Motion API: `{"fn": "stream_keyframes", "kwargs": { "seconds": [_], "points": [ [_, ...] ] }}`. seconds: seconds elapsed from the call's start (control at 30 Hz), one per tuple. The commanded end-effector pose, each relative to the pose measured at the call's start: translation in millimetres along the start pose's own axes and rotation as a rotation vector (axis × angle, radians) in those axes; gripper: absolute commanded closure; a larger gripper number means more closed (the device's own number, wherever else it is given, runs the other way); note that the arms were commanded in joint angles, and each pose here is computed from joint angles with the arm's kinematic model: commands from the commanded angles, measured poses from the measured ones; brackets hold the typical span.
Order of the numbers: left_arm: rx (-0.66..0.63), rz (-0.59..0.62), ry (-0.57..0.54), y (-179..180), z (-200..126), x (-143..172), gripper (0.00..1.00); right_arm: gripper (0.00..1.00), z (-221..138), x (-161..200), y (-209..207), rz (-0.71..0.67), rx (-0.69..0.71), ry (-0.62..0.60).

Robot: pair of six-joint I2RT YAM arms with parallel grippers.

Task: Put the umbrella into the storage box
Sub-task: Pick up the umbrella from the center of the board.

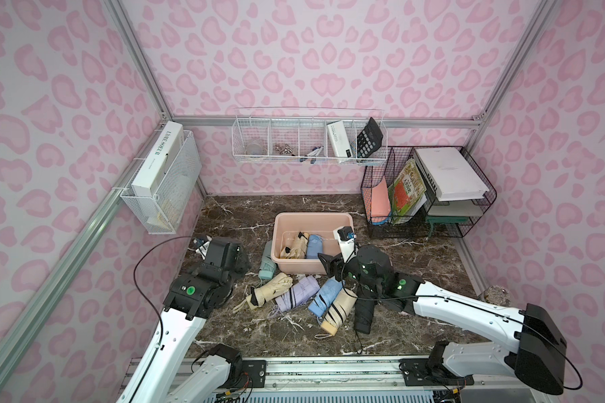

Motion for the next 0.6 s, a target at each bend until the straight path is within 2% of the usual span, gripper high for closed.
{"fn": "stream_keyframes", "kwargs": {
  "seconds": [0.0,0.23,0.4,0.57],
  "points": [
    [-0.117,-0.156,0.076,31.5,5.1,28.6,0.25,0.25,-5.9,2.1,-5.2,-0.001,0.025,0.000],
    [-0.098,-0.322,0.212,29.0,30.1,64.1,0.22,0.25,-12.4,6.5,-7.3,-0.001,0.032,0.007],
    [-0.070,-0.445,0.298,16.1,49.5,81.7,0.12,0.25,-17.3,10.8,-9.0,0.000,0.036,0.015],
    [-0.041,-0.578,0.388,1.8,72.8,100.9,0.08,0.25,-21.7,12.6,-10.6,-0.005,0.042,0.017]
  ]
}}
Point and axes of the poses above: each gripper's point midway between its finger pads, its own z axis out along the fingers, its own y axis along the line the jaws close on, x = y × z, the point moved 4 cm from there along -z, back along the fingers, and after that the axes turned 6 degrees about z, right-handed, at the moved point
